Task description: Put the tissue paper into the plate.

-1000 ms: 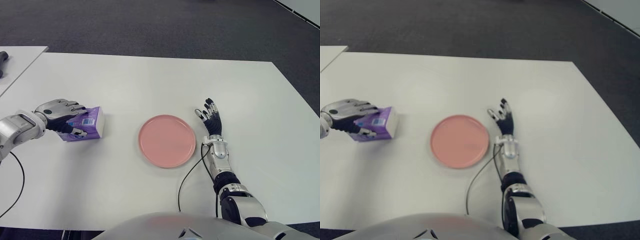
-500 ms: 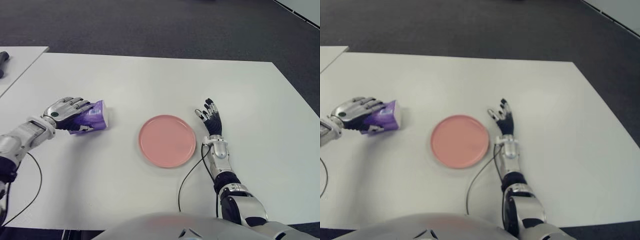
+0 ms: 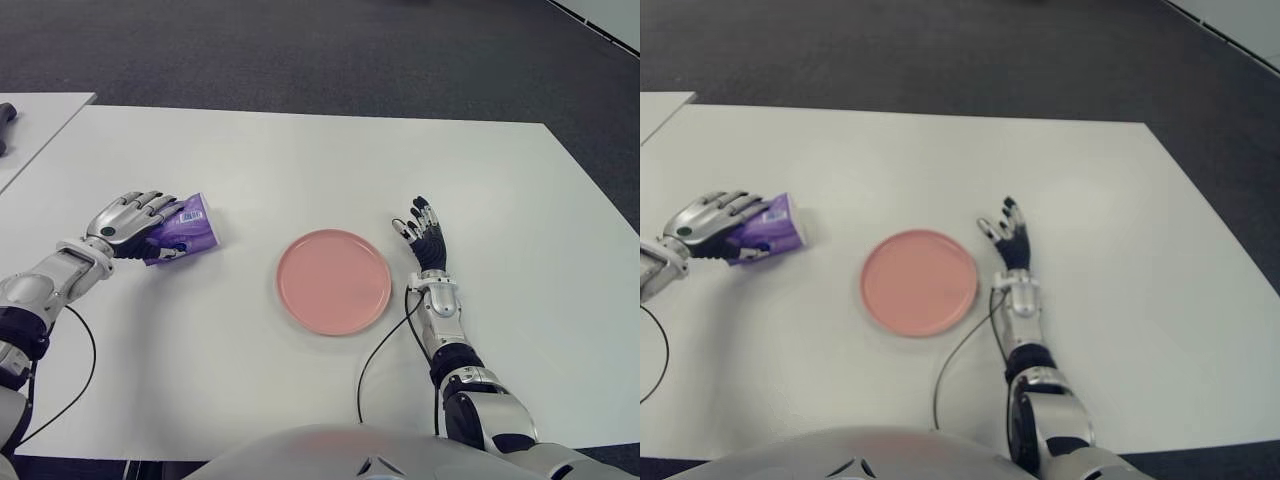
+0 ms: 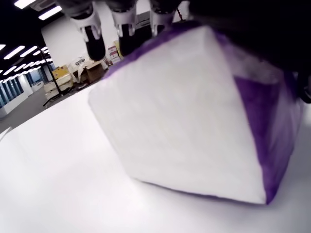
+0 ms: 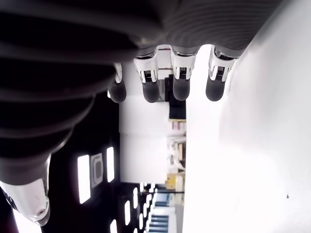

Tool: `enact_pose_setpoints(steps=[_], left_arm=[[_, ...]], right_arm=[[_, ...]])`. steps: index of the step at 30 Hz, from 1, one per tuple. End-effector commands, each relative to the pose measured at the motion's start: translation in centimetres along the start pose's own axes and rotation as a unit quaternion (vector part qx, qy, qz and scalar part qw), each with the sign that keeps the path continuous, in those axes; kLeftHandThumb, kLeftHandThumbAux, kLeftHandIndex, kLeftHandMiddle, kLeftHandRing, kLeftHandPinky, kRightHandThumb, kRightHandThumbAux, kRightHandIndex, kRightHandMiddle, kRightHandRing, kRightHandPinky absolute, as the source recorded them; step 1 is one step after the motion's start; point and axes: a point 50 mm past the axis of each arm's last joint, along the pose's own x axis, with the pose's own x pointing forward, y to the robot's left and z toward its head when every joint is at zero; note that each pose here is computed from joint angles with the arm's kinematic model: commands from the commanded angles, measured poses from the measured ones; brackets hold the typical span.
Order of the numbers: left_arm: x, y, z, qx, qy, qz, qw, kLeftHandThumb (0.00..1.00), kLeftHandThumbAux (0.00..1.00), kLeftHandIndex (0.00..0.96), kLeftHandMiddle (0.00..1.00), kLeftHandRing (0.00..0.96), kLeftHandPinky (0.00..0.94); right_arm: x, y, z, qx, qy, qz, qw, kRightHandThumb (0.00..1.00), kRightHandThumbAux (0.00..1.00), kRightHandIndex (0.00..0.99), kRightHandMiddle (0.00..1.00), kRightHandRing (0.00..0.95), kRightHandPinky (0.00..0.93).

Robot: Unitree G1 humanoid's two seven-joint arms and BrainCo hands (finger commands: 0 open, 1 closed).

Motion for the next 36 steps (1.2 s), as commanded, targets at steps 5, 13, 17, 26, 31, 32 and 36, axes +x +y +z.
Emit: enact_pose_setpoints(steps=[5,13,17,26,31,32,36], left_arm=[[-0.2,-2.0,1.5,-0.021,-0.012,-0.002,1.0,0.077,0.237,0.0,0.0,0.0,0.0],[-0.1,-2.0,1.7,-0.019,-0.014,0.006,1.0,0.085,0.264,0.0,0.0,0.0,0.0],[0.1,-2.1,1.8,-0.019,-0.011,0.006,1.0,0.094,0.282,0.0,0.0,0.0,0.0],[0.3,-2.5,2.0,-0.025,-0.003,0.009,1.0,0.118,0.314,0.0,0.0,0.0,0.0],[0.4,-2.7,2.3,-0.03,0.002,0.024,0.999,0.14,0.334,0.0,0.0,0.0,0.0],[0.5,-2.7,2.3,-0.03,0.003,0.026,0.999,0.149,0.342,0.0,0.0,0.0,0.0],[0.8,-2.7,2.8,-0.027,0.009,0.058,0.998,0.211,0.401,0.009,0.057,0.108,0.198]], right_arm=[[-3.0,-0.9,-3.6,0.003,0.094,-0.015,0.995,0.116,0.607,0.018,0.045,0.042,0.075],[-3.0,-1.1,-3.6,0.003,0.094,-0.015,0.995,0.116,0.607,0.018,0.045,0.042,0.075],[-3.0,-1.1,-3.6,0.003,0.094,-0.015,0.995,0.116,0.607,0.018,0.045,0.042,0.075],[-2.9,-1.2,-3.6,0.003,0.094,-0.015,0.995,0.116,0.607,0.018,0.045,0.042,0.075],[-2.9,-1.2,-3.6,0.003,0.095,-0.015,0.995,0.116,0.607,0.018,0.045,0.042,0.075],[-2.9,-1.2,-3.6,0.003,0.095,-0.015,0.995,0.116,0.607,0.018,0.045,0.042,0.075],[-2.9,-1.2,-3.6,0.003,0.095,-0.015,0.995,0.116,0.607,0.018,0.045,0.042,0.075]])
